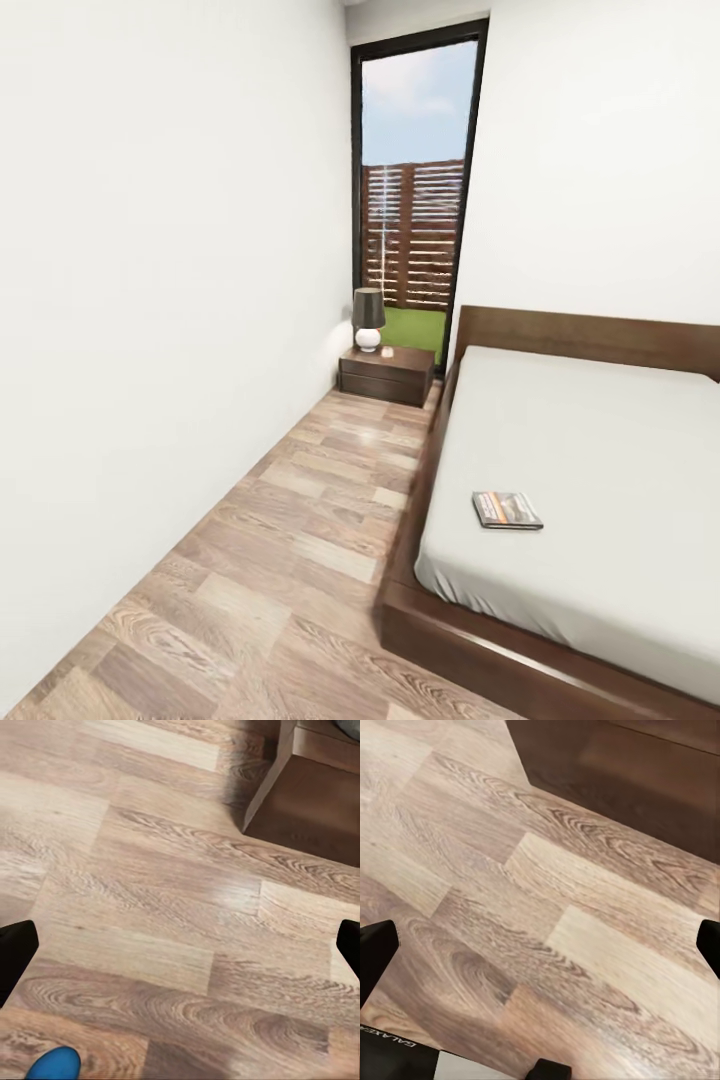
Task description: In the bedroom, move the book from the bed onto either nightstand, and place the two sandals side by side next to the bed.
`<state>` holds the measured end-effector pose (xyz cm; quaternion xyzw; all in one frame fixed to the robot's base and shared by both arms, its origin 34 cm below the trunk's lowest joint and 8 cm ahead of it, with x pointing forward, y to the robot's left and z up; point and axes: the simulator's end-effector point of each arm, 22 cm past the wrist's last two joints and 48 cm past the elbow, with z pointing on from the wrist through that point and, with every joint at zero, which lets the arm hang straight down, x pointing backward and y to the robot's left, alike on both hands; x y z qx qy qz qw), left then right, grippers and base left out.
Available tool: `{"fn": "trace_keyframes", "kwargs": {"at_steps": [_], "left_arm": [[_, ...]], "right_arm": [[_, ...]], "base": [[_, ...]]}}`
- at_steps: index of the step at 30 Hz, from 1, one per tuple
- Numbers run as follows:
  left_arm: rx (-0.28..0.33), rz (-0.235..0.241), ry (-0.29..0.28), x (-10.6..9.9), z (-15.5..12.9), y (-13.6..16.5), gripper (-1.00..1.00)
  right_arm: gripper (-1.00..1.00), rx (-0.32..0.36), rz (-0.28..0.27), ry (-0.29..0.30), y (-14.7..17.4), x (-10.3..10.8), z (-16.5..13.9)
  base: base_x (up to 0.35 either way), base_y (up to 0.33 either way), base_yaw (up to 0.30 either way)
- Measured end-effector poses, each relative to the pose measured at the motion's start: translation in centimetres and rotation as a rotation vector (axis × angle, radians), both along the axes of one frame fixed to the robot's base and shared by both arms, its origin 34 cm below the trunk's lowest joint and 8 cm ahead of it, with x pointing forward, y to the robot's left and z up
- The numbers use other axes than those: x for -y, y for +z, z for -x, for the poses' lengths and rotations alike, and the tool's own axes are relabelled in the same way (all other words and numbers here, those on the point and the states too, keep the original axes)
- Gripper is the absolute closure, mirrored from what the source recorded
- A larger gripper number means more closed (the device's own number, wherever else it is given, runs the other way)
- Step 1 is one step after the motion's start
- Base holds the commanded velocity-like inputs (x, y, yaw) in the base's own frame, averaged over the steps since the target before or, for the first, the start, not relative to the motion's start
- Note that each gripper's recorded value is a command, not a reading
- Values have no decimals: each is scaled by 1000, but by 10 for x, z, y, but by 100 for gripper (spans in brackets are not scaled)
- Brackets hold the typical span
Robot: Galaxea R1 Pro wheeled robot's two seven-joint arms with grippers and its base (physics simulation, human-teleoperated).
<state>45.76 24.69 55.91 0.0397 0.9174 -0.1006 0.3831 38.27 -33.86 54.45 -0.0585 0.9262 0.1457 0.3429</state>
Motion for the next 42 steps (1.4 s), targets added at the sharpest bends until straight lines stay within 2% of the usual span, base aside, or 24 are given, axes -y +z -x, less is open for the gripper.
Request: {"fn": "trace_keyframes", "kwargs": {"at_steps": [26, 42], "left_arm": [[1, 0, -2, 0, 0, 0, -100], [-1, 1, -27, 9, 1, 0, -100]], "right_arm": [[-100, 0, 0, 1, 0, 0, 0], [-100, -1, 0, 2, 0, -1, 0]], "base": [[0, -24, 293], [0, -143, 293]]}}
